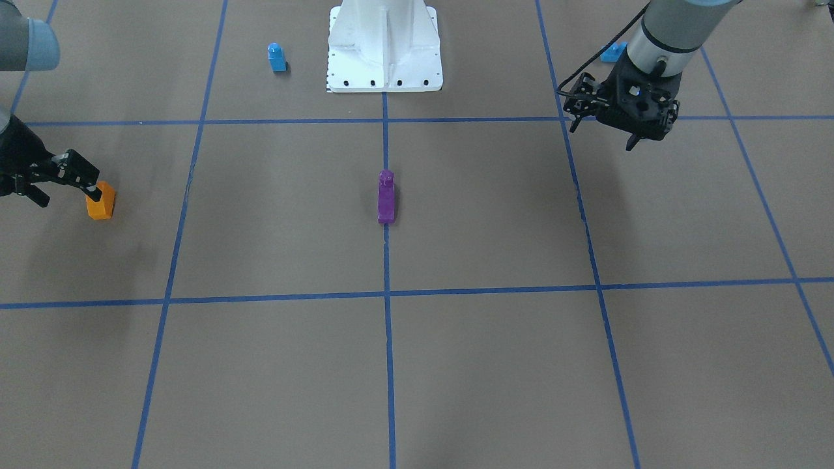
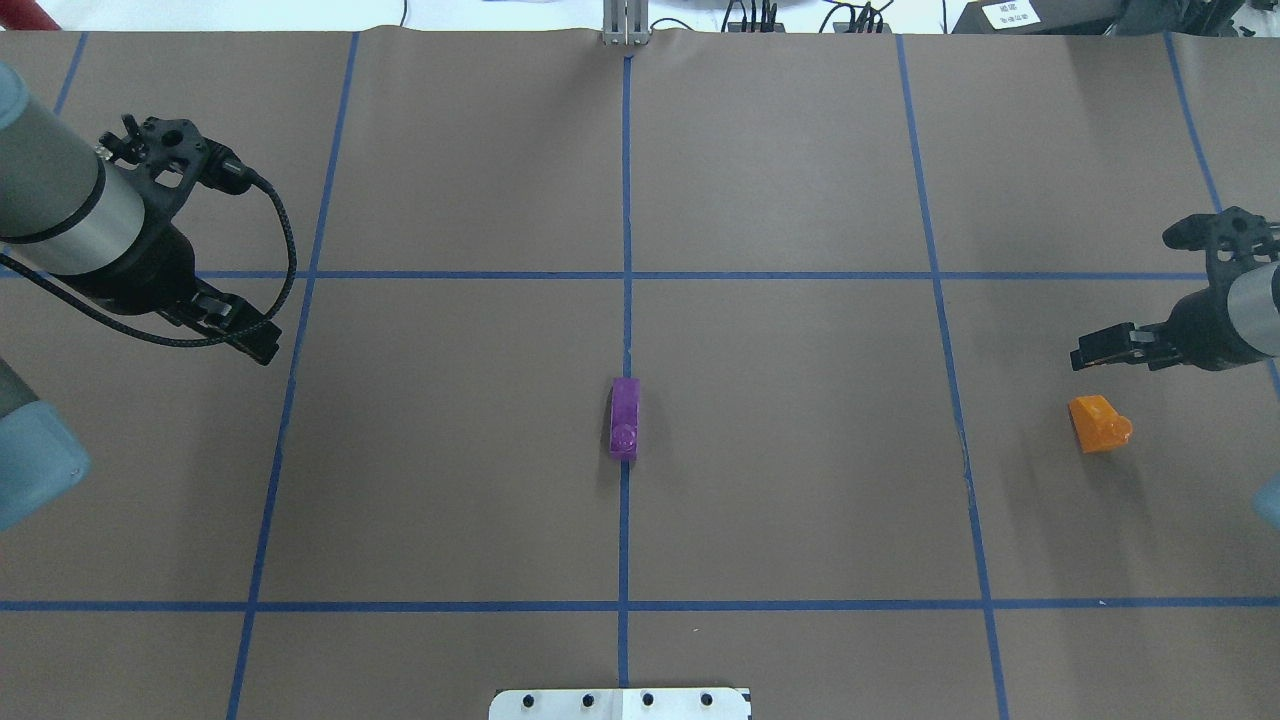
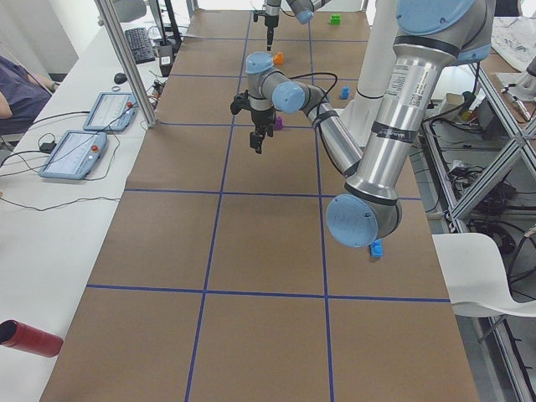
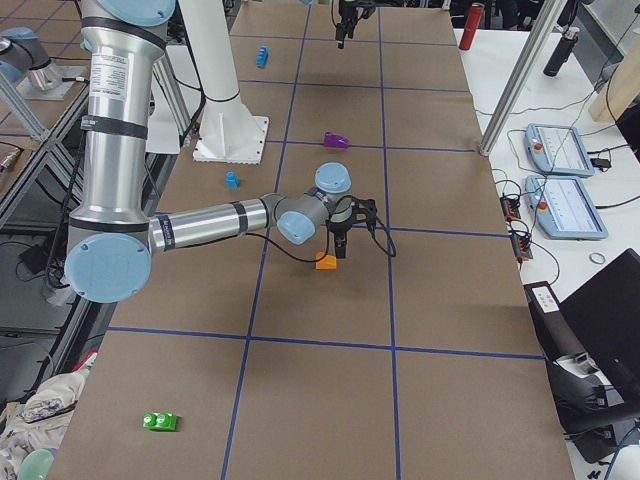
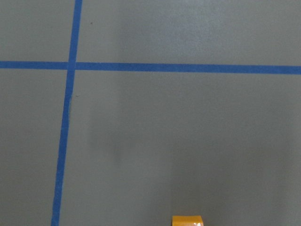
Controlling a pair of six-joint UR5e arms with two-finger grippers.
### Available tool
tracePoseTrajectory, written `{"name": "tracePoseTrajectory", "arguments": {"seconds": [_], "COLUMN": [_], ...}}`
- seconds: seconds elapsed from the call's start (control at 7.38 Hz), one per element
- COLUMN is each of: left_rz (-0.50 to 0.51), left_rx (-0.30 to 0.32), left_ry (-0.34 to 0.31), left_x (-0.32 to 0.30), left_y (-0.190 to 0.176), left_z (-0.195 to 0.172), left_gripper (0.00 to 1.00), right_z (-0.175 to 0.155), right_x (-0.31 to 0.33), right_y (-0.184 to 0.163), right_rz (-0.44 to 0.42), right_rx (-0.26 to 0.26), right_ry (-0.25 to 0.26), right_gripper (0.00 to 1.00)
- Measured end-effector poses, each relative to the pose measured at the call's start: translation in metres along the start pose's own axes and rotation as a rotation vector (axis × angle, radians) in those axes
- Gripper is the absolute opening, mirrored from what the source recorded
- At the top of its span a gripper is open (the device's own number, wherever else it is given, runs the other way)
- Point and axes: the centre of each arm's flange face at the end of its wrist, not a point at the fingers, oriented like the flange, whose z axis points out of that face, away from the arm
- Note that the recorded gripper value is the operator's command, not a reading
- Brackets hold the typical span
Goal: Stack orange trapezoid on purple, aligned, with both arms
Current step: 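Lower the right gripper onto the orange trapezoid and grasp it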
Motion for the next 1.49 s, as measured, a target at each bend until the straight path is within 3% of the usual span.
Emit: {"name": "tracePoseTrajectory", "arguments": {"seconds": [0.41, 0.54, 0.81, 1.22, 1.49], "left_rz": [-0.007, -0.011, -0.013, -0.014, -0.016], "left_rx": [-0.004, -0.003, -0.004, -0.005, -0.005], "left_ry": [0.001, 0.001, 0.002, 0.002, 0.001], "left_x": [0.001, 0.001, 0.002, 0.002, 0.001], "left_y": [-0.001, -0.001, -0.002, -0.002, -0.002], "left_z": [0.002, 0.003, 0.003, 0.004, 0.004], "left_gripper": [0.99, 0.99, 0.99, 0.99, 0.99], "right_z": [0.030, 0.036, 0.044, 0.045, 0.027], "right_x": [0.012, 0.013, 0.012, 0.006, -0.020], "right_y": [0.030, 0.037, 0.042, 0.044, 0.033], "right_rz": [-0.008, -0.016, -0.025, -0.037, -0.035], "right_rx": [-0.038, -0.045, -0.060, -0.071, -0.076], "right_ry": [0.061, 0.077, 0.089, 0.081, 0.050], "right_gripper": [0.78, 0.60, 0.00, 0.00, 0.00]}}
